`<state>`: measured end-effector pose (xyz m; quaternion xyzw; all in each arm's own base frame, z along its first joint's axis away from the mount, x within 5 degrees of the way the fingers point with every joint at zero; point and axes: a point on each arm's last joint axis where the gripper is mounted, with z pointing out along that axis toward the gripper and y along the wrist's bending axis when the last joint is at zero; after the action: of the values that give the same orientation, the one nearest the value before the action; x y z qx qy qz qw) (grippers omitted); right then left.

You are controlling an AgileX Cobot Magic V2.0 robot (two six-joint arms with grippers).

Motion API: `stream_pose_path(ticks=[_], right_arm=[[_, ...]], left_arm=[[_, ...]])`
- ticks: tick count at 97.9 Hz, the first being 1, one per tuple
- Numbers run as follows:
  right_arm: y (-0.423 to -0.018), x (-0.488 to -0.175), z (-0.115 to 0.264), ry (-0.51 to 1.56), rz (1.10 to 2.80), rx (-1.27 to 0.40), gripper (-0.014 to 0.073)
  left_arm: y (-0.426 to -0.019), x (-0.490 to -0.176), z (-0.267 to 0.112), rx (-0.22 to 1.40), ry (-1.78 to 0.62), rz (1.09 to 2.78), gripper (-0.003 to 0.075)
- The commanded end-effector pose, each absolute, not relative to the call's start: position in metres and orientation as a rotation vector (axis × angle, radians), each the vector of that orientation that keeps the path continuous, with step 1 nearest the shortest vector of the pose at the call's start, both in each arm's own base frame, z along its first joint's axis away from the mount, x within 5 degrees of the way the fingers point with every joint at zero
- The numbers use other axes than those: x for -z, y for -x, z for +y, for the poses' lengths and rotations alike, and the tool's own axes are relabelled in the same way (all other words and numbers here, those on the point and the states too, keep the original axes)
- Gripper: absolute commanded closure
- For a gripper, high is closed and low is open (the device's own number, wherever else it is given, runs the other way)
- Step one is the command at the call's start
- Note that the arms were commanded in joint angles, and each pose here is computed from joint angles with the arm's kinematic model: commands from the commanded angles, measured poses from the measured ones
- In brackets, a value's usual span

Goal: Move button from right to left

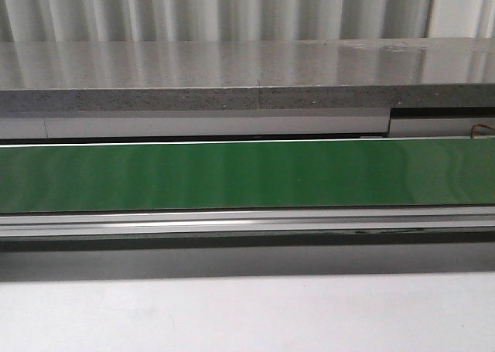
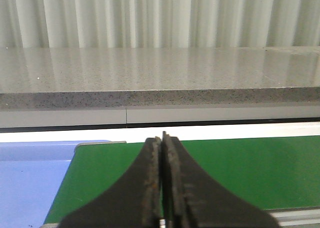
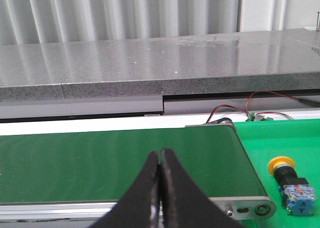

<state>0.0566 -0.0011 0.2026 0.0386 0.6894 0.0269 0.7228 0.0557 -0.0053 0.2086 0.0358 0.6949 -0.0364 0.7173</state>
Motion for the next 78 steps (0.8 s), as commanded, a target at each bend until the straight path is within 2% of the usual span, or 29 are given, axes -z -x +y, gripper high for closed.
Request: stream_pose_path(ticks=[1,55,78], right_arm=[[-0.0537,-0.2164,-0.0008,-0.074,1.409,-0.059,0.0663],[-0.0537,-0.2167,-0.0008,-0.073,1.405,-0.06,0.0663],[-0.0516,-0.2263,-0.0001,-0.055,1.305,-0.056,0.0663]], left_arm=[[-0.0534,-0.2091,-0.0066,0.105,-0.083,1.449,0.074],[-0.0534,-0.2091,-0.0066,0.105,-0.083,1.449,0.074],[-0.0534,-0.2091,-0.0066,0.105,-0.083,1.449,0.074]])
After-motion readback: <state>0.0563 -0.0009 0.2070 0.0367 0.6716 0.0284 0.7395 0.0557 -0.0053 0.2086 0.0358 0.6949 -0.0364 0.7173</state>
